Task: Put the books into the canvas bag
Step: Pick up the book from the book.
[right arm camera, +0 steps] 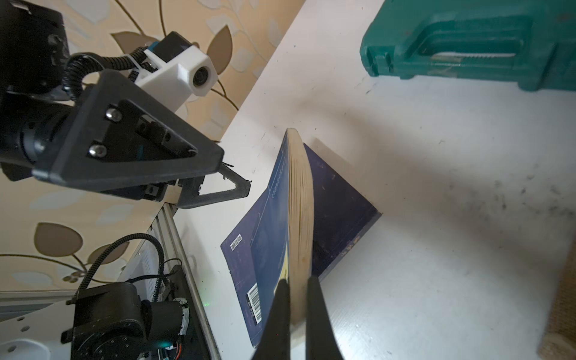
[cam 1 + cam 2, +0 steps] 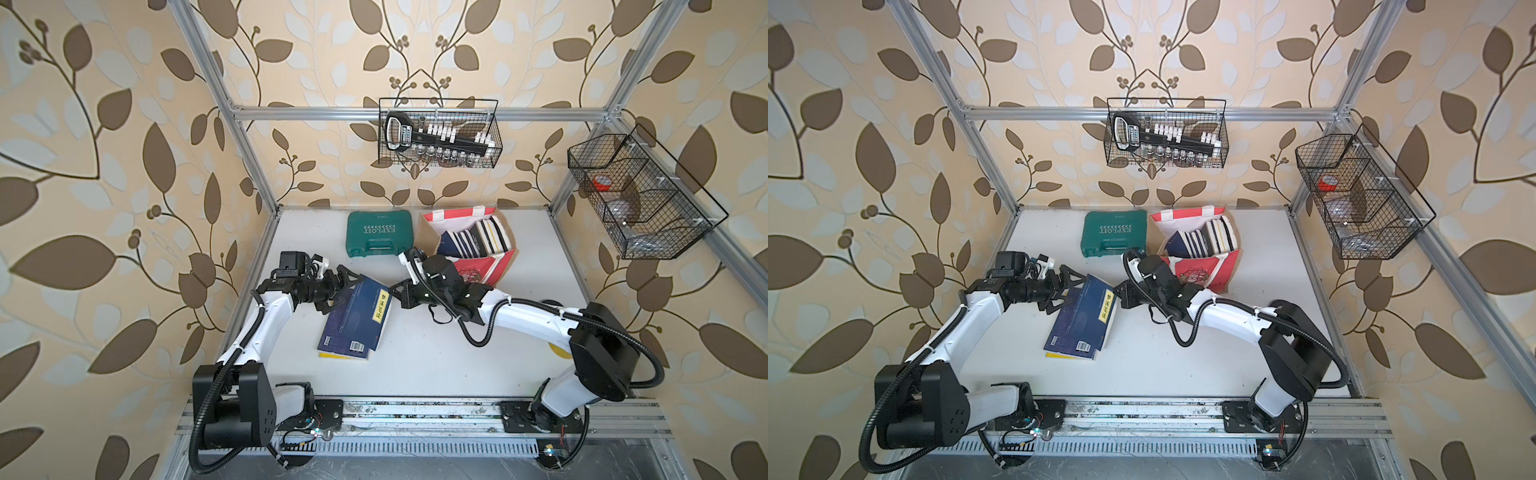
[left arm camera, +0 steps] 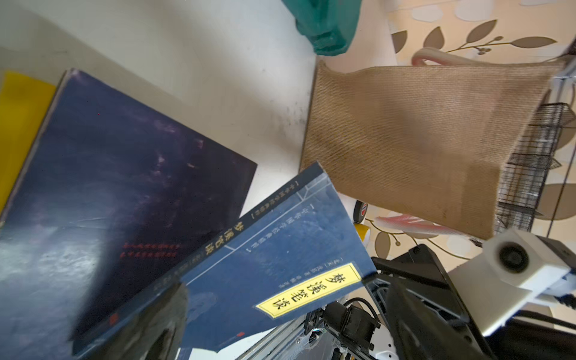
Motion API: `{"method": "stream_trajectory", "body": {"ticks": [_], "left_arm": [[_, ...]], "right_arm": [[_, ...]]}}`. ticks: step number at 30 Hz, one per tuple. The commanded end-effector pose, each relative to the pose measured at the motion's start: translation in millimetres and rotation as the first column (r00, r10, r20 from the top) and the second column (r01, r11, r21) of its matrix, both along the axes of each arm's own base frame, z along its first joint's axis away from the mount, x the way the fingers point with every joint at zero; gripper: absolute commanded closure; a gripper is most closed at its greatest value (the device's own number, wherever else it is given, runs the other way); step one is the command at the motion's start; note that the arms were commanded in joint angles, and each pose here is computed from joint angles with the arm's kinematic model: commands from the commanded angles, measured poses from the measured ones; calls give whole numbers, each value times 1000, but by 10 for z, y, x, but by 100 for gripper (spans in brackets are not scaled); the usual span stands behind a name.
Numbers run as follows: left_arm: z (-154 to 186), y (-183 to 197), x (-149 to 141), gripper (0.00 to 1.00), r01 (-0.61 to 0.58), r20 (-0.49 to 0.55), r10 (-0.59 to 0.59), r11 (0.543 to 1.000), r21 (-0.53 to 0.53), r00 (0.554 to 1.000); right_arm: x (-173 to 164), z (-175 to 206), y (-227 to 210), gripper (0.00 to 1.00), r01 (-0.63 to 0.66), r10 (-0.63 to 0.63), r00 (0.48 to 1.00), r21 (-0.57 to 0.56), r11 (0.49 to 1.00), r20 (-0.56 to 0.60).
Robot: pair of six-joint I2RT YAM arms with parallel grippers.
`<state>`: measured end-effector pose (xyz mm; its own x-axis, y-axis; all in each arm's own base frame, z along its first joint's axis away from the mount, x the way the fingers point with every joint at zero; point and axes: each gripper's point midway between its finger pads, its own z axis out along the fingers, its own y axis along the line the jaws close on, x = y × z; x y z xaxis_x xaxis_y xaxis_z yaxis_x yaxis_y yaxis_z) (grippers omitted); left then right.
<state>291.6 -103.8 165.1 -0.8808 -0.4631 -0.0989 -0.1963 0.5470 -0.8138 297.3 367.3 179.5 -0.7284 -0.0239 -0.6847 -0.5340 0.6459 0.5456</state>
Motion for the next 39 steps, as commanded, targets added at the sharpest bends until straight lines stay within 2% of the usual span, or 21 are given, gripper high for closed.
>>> {"method": "stream_trajectory", "body": {"ticks": [1,7,13,17,22,25,29,39], "left_arm": [[228,-64,-22,1,58,92,-54,998,-35,994],[234,-133,-64,1,79,107,-69,993,-90,992],[117,-207,-130,2,52,118,-35,989,-142,992],[95,-348,-171,3,91,164,-71,989,-113,984],[93,-623,-243,4,151,227,-128,984,-88,965],[125,-767,-315,5,179,321,-138,978,-103,937],[236,-765,-369,6,185,453,-119,977,-103,884],[511,-914,-477,7,287,592,-164,951,-119,789]], "right_arm": [[-45,89,-129,100,-34,37,995,-37,999,90],[-203,285,-263,100,-139,136,973,4,990,187],[-389,495,-417,100,-244,223,940,50,968,259],[-611,619,-459,100,-350,318,899,57,935,300],[-709,688,-588,100,-420,376,872,83,904,314],[-731,750,-684,100,-438,385,867,112,892,316],[-780,932,-792,100,-461,392,853,143,876,344],[-969,1414,-934,100,-543,445,807,195,817,388]]}}
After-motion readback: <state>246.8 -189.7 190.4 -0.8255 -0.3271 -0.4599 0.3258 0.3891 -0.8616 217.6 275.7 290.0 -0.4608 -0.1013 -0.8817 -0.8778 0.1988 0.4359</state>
